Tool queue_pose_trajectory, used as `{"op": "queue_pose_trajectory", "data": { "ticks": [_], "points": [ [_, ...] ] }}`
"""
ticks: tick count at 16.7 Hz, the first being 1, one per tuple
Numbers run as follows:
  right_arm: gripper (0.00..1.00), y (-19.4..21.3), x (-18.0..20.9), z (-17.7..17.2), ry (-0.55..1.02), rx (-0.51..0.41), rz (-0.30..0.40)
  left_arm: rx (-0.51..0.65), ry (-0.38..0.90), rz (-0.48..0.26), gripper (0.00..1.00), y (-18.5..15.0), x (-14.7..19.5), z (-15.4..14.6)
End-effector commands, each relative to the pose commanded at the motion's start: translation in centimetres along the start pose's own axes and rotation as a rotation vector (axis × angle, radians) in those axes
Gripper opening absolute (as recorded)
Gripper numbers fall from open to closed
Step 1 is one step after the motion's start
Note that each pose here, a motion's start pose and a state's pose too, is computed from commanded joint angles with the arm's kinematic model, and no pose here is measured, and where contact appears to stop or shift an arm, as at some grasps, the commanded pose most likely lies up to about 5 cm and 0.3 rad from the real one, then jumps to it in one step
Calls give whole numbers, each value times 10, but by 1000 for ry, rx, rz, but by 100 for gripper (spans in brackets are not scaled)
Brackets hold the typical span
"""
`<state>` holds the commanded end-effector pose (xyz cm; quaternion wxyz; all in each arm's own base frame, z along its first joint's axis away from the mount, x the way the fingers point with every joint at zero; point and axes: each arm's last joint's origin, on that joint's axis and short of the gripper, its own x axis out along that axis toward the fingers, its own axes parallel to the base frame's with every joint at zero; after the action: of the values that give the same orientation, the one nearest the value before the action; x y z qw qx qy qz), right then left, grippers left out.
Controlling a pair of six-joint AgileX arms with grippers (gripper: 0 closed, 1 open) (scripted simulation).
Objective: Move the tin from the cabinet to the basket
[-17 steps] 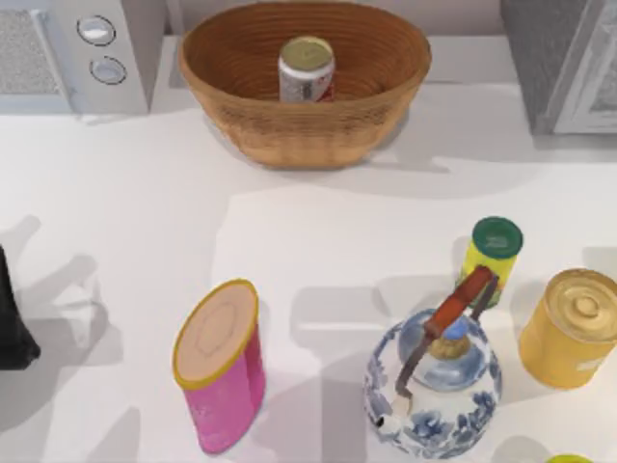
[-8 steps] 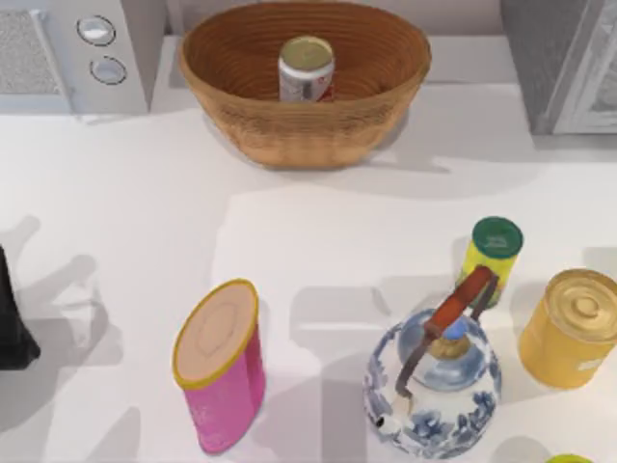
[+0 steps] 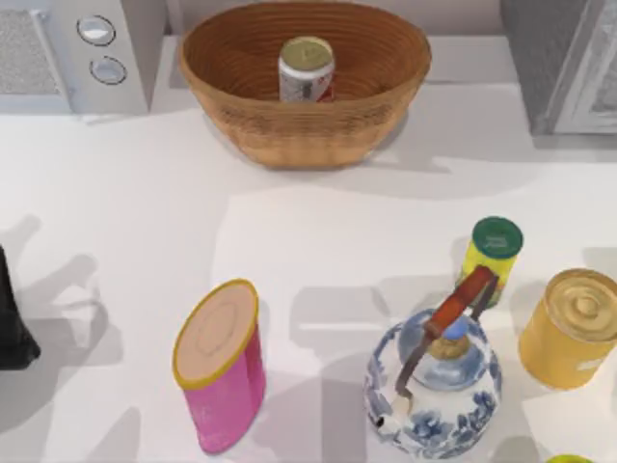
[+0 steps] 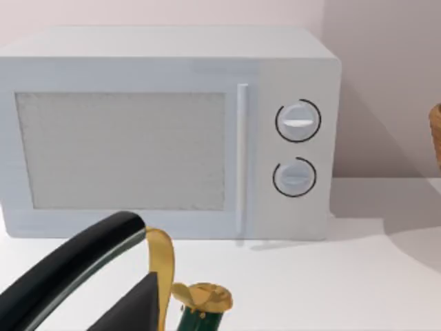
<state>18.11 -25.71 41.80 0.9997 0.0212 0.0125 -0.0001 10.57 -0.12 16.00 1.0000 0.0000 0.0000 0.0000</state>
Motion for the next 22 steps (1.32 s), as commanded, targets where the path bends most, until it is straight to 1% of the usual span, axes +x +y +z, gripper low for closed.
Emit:
{"op": "queue_pose_trajectory", "data": {
  "ticks": [2,4,7,13,15,19,22],
  "points": [
    [100,19,-9,36,-3,-7,0,0,0,0,100,0,0,0],
    [100,38,-18,63,-10,-20,1,0,0,0,100,0,0,0],
    [100,59,-28,86,-20,-37,3,0,0,0,100,0,0,0],
    [100,60,-29,89,-22,-40,1,0,0,0,100,0,0,0],
    [100,62,-22,88,-18,-30,0,0,0,0,100,0,0,0],
    [100,81,14,84,0,-1,-8,0,0,0,100,0,0,0],
    [100,117,49,83,11,4,-16,0,0,0,100,0,0,0]
  ]
}}
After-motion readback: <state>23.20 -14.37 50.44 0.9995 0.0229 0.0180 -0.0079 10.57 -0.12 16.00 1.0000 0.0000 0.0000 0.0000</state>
